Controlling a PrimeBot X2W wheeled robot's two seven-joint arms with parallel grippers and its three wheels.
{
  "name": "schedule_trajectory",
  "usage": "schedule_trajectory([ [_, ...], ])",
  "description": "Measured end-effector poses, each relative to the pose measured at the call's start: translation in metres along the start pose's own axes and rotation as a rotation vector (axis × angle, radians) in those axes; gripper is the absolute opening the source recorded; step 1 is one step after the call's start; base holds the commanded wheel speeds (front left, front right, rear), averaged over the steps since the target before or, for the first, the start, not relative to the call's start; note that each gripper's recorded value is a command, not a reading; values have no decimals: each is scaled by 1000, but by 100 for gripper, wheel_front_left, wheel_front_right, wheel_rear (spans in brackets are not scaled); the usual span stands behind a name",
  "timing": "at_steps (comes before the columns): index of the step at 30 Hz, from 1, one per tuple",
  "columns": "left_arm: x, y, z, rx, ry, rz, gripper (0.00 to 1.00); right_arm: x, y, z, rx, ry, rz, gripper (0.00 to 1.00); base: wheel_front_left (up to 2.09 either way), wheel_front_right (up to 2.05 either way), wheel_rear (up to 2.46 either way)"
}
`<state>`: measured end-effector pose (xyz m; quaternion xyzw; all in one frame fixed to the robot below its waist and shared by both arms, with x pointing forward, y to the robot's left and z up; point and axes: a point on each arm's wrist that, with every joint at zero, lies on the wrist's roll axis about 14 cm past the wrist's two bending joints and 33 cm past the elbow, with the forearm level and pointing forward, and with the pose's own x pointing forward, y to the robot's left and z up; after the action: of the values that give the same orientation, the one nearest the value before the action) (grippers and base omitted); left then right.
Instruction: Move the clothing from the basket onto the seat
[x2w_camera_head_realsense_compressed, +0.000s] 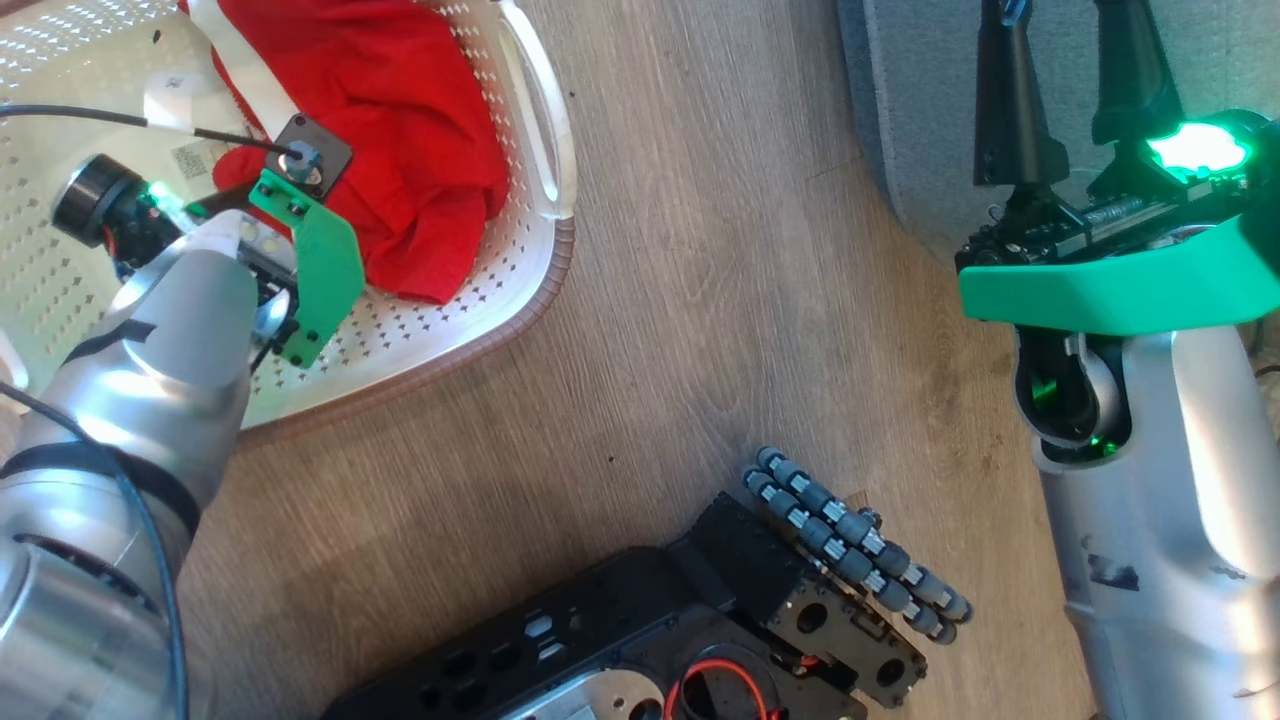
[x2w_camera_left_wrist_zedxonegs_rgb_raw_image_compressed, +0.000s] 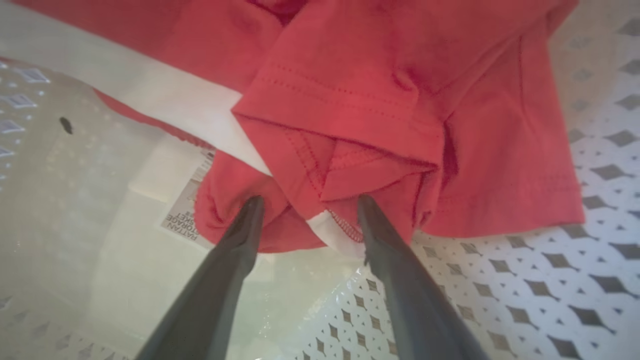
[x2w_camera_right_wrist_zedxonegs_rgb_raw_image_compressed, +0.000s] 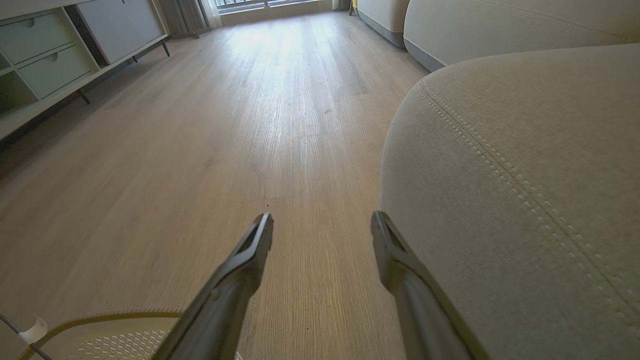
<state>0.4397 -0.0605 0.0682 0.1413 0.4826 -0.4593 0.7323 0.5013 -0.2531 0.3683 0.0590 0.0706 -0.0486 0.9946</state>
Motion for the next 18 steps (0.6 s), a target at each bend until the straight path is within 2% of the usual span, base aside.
schedule_trajectory([
  [1, 0, -2, 1, -6, -1, -9, 47, 0, 0, 0, 0, 0, 0, 100, 0, 0, 0],
  [2, 0, -4, 1, -13, -1, -13, 27, 0, 0, 0, 0, -1, 0, 100, 0, 0, 0],
  [3, 0, -6, 2, -14, 2, -20, 0, 0, 0, 0, 0, -1, 0, 100, 0, 0, 0],
  [13, -1, -13, 4, -21, 3, -45, 0, 1, -2, 2, -1, -5, -6, 100, 0, 0, 0],
  [18, -2, -15, 21, -45, -69, -53, 0, 5, -3, 10, -6, -27, -5, 100, 0, 0, 0],
])
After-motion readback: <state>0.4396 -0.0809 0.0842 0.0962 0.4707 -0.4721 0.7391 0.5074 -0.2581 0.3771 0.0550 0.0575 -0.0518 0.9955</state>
